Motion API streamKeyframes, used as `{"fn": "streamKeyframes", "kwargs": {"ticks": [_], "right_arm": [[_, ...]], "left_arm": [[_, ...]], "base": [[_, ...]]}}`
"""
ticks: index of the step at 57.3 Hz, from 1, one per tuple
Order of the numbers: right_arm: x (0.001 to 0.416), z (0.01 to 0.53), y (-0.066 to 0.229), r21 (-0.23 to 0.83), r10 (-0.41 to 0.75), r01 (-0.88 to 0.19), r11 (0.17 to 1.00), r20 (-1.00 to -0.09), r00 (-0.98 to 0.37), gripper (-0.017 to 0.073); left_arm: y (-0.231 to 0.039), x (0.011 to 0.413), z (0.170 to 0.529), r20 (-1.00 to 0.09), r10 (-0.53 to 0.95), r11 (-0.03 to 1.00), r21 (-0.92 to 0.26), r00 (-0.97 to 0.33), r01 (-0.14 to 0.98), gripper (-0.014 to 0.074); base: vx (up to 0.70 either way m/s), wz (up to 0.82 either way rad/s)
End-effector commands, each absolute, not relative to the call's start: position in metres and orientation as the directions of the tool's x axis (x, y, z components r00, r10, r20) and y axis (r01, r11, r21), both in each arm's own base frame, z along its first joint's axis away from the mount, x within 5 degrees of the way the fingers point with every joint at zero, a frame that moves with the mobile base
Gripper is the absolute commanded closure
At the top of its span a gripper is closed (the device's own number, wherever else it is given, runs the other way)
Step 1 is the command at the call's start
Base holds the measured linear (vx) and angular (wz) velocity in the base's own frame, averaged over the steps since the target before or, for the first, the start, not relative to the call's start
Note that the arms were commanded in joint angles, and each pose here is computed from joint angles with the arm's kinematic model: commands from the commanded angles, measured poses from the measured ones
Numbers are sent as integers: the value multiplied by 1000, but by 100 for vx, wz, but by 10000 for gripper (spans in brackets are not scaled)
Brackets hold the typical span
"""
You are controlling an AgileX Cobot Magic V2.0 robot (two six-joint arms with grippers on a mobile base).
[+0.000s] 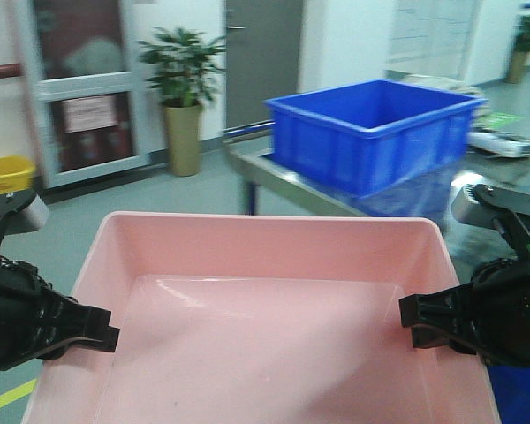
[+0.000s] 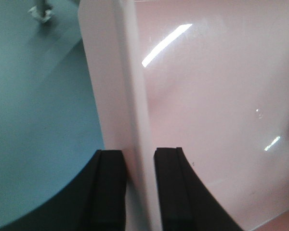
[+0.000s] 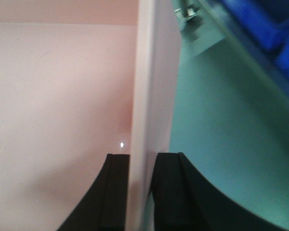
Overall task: Grab pink bin and stack on right shelf
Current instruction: 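Hold the pink bin with both grippers while the base drives to the table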
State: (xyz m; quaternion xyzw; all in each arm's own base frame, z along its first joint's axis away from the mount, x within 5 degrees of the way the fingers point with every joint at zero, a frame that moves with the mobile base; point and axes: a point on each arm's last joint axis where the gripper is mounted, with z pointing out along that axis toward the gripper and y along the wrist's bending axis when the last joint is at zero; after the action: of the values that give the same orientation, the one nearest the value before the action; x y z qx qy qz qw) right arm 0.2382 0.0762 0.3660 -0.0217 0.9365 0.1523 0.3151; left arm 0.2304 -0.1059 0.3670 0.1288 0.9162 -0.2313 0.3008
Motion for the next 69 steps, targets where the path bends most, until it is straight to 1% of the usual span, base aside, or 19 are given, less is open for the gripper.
{"fn": "streamKeyframes", "kwargs": {"ticks": [1, 35, 69], "right_arm": [[237, 391, 78, 325, 110, -174, 930, -694, -711, 568], [237, 391, 78, 325, 110, -174, 929, -694, -711, 568], [237, 391, 78, 325, 110, -174, 929, -694, -711, 568]], "left_arm": [[-110, 223, 392, -687, 37, 818, -396, -726, 417, 595], [-110, 223, 392, -687, 37, 818, -396, -726, 417, 595], [-110, 223, 393, -688, 37, 818, -396, -725, 417, 595]], "base": [[43, -84], [40, -82], [32, -56]]}}
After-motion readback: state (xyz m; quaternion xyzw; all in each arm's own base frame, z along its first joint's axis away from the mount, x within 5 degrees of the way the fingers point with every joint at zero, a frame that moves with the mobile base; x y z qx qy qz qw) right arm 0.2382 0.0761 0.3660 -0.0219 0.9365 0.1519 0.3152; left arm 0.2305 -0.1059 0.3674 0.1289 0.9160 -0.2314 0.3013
